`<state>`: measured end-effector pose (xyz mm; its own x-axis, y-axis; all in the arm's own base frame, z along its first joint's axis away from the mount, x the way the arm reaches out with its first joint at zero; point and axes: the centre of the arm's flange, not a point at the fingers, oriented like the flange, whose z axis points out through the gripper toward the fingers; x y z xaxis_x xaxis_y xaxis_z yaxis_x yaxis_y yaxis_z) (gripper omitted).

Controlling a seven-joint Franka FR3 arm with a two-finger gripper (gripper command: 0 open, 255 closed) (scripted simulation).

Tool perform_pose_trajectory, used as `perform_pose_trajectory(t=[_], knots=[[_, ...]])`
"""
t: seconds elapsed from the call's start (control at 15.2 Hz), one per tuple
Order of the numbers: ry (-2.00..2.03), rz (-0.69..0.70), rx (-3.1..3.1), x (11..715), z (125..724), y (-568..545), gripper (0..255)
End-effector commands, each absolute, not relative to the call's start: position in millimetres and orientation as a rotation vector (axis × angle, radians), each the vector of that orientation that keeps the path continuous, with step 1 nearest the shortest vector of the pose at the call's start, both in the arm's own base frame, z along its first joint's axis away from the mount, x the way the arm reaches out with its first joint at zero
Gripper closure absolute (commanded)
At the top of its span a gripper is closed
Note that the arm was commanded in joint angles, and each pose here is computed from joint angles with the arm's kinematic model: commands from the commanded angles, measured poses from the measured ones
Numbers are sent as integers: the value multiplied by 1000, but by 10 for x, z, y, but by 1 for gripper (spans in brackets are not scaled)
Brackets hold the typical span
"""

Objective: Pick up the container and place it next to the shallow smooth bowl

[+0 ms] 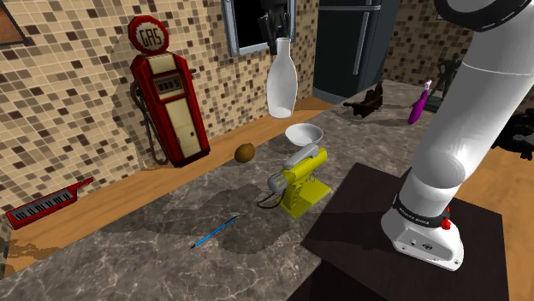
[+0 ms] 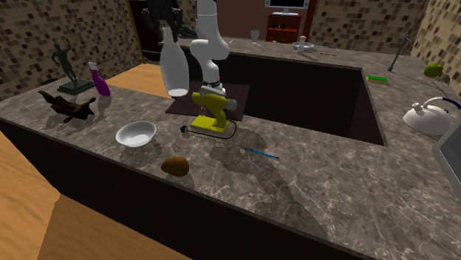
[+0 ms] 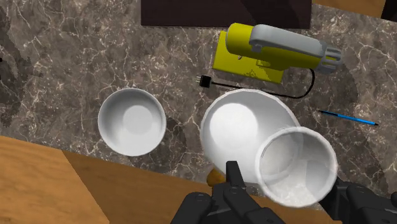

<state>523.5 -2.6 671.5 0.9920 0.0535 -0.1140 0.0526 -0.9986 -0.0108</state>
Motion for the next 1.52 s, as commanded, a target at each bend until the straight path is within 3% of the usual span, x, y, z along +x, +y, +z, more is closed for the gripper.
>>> perform_pose_trajectory(t=[0.0,0.26,1.45], knots=[[-86,179,-3127,5169,6822,-260,255],[-86,179,-3127,5031,7051,-784,255],[-86,179,-3127,5031,6100,-784,255]])
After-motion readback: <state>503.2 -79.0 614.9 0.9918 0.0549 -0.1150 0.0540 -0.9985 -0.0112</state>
